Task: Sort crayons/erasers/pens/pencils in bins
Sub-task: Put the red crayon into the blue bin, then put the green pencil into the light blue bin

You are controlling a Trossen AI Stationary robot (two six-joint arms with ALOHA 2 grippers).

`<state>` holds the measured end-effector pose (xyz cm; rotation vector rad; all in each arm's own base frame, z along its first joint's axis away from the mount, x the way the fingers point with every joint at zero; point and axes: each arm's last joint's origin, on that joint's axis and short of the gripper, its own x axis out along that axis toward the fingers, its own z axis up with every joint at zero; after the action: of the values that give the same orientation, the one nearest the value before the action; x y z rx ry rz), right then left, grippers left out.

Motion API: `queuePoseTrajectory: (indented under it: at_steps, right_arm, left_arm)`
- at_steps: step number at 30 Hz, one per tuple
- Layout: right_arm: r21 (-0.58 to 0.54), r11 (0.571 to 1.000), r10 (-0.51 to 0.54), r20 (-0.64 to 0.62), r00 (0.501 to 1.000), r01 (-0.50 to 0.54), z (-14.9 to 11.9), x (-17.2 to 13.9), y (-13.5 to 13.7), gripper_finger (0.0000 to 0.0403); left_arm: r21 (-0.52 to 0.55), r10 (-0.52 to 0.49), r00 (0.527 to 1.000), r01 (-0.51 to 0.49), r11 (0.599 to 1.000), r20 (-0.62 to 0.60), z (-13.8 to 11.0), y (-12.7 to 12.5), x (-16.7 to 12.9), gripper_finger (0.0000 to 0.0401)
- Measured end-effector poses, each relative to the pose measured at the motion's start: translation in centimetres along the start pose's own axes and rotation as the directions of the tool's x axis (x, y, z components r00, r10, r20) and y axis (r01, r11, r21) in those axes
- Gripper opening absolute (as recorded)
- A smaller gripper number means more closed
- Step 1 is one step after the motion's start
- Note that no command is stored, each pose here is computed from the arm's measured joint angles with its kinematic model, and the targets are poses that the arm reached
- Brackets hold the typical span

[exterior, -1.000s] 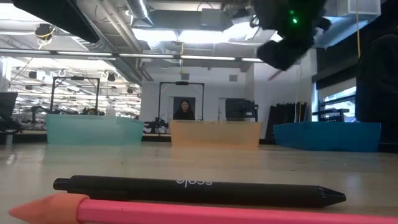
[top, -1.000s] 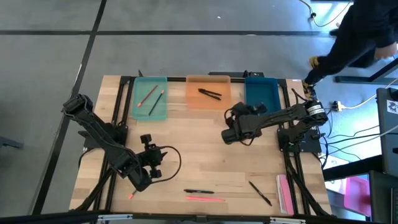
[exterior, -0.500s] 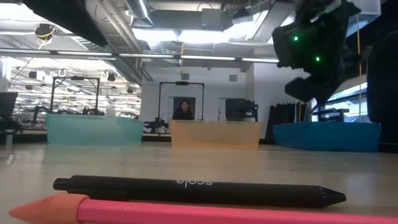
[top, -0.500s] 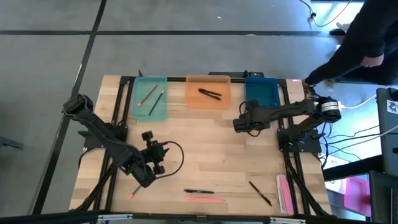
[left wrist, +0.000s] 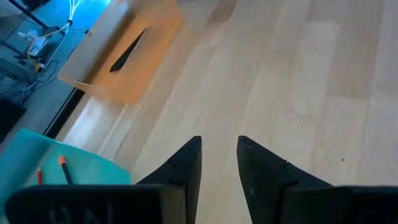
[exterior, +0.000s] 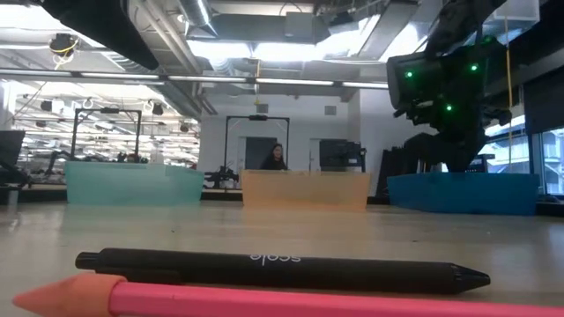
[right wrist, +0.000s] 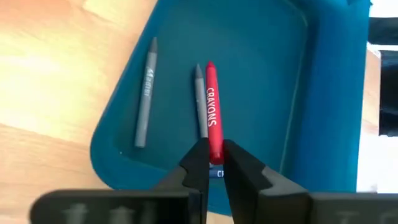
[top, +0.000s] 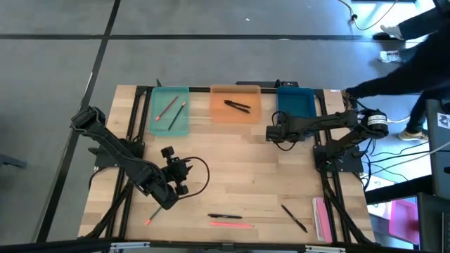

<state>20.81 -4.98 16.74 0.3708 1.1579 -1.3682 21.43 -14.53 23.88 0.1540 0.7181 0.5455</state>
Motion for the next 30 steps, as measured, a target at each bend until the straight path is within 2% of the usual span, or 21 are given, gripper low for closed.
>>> queuePoseTrajectory:
  at_steps: [6, 15, 25, 30]
  right_arm:
    - [0.002, 0.999, 0.038, -0.054, 0.998, -0.038, 0.47, 0.43, 0.00, 0.0044]
    - [0.011, 0.999, 0.043, -0.060, 0.997, -0.042, 0.58, 0.52, -0.02, 0.0047]
    - [0.019, 0.999, 0.038, -0.045, 0.998, -0.037, 0.63, 0.52, 0.00, 0.0104]
    - [0.039, 0.999, 0.011, 0.002, 1.000, -0.011, 0.77, 0.52, -0.07, 0.0113]
  left_arm:
    - [0.000, -0.002, 1.000, 0.002, 1.000, -0.002, -0.01, -0.01, 0.00, 0.0094]
    - [0.000, -0.002, 1.000, 0.002, 1.000, -0.002, -0.01, -0.01, 0.00, 0.0094]
    - [0.000, -0.010, 1.000, 0.010, 1.000, -0.012, -0.04, -0.03, 0.00, 0.0094]
    - [-0.038, -0.045, 0.997, 0.042, 0.998, -0.067, -0.06, 0.00, 0.25, 0.0094]
